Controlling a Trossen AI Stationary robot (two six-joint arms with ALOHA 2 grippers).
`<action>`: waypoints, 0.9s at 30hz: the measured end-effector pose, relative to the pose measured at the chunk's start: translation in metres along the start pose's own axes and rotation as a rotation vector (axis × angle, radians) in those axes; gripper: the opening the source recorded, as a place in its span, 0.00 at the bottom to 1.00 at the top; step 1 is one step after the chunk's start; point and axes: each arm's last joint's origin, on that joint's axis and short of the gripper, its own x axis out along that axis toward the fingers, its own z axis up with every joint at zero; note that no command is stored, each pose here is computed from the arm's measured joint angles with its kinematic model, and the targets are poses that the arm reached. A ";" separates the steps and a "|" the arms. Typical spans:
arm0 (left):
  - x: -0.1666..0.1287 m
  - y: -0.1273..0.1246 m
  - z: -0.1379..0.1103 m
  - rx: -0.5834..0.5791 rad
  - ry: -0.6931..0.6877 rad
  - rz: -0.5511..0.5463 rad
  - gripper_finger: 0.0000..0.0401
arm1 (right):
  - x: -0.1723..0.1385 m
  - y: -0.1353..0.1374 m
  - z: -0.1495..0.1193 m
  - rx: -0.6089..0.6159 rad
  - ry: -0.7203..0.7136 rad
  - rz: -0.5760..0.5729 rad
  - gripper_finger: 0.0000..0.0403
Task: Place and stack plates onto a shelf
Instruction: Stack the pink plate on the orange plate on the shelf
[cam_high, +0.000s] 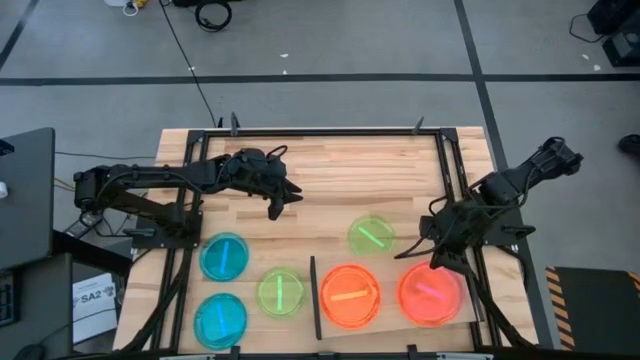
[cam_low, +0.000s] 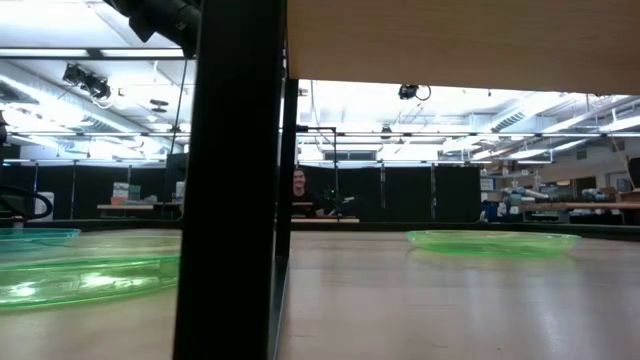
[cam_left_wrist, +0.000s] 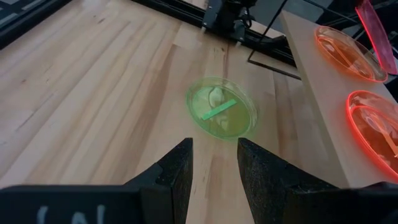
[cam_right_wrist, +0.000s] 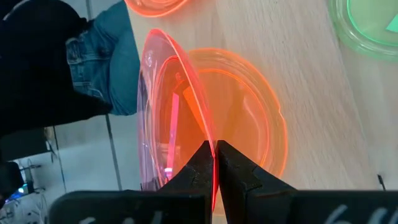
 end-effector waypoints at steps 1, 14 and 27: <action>0.000 0.000 0.000 0.000 0.000 0.000 0.33 | 0.001 0.000 0.001 0.001 0.003 -0.003 0.05; 0.000 0.000 0.000 0.000 0.000 0.000 0.33 | 0.006 0.000 0.003 0.011 0.017 -0.019 0.05; 0.000 0.000 0.000 0.000 -0.001 0.000 0.33 | 0.006 -0.002 0.001 0.022 0.045 -0.036 0.15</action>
